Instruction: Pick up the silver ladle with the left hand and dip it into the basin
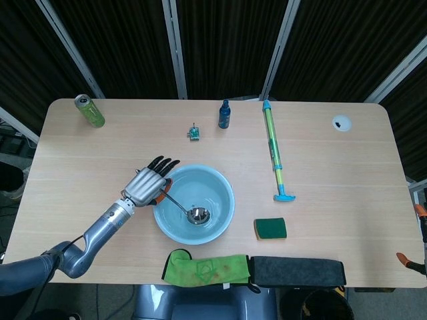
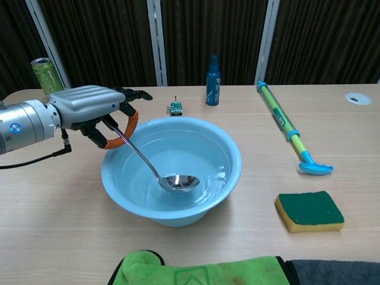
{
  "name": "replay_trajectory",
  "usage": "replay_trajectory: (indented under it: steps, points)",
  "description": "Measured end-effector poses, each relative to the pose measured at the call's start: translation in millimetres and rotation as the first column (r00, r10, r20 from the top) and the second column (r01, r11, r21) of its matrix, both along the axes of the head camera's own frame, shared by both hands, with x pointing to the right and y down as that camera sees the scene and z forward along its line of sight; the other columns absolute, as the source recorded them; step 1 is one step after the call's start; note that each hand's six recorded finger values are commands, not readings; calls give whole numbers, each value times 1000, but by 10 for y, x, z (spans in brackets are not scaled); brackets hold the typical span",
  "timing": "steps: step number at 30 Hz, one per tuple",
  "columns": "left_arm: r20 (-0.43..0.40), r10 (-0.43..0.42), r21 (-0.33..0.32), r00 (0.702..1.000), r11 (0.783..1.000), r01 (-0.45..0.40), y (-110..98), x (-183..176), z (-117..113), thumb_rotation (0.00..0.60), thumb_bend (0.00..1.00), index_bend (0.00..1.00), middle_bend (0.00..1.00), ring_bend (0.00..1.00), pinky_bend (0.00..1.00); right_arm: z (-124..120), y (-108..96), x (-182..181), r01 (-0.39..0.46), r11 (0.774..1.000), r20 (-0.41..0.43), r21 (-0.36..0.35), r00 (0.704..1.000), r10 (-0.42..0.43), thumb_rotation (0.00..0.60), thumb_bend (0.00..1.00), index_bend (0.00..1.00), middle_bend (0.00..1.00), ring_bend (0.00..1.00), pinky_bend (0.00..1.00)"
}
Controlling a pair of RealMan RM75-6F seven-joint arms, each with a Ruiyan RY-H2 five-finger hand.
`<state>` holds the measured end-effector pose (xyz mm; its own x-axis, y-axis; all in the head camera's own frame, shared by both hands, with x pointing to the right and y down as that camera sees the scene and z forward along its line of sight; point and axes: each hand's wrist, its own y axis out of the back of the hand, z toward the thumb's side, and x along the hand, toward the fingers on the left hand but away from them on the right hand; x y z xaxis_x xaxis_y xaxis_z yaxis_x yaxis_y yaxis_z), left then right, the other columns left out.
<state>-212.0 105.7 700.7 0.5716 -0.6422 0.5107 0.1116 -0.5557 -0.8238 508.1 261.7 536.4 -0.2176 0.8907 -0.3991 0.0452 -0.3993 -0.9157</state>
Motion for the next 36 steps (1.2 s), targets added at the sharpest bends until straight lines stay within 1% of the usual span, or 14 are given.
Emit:
replay_trajectory:
  steps: [8,12,15,22,27,31,36]
  points:
    - [14,14,15,1000,1000,-15,25,56,36,600,668,721,0,0,0,-112,4,99,-34,999,3,37,999,34,600,0,14,0,0,0]
    - [25,26,23,999,999,-27,37,46,29,600,664,726,0,0,0,-150,17,121,-37,998,5,47,999,37,600,0,14,0,0,0]
    - [35,20,24,999,1000,-21,17,12,28,600,664,729,0,0,0,-171,25,122,-36,998,5,53,999,35,600,0,13,0,0,0]
    - [71,11,50,997,999,-14,-71,-62,6,600,665,743,0,0,0,-205,75,88,-23,998,8,55,1000,23,600,0,14,0,0,0]
    - [81,8,87,997,996,-15,-149,-93,-60,600,666,746,0,0,0,-216,96,74,-17,999,17,50,1000,16,600,0,14,0,0,0]
    - [98,18,80,995,996,-26,-200,-118,-68,600,668,749,0,0,0,-242,119,31,1,999,47,46,999,-4,600,0,14,0,0,0]
    - [146,33,137,989,989,-53,-304,-155,-96,600,672,760,0,0,0,-299,185,-27,33,999,78,43,996,-36,600,0,14,0,0,0]
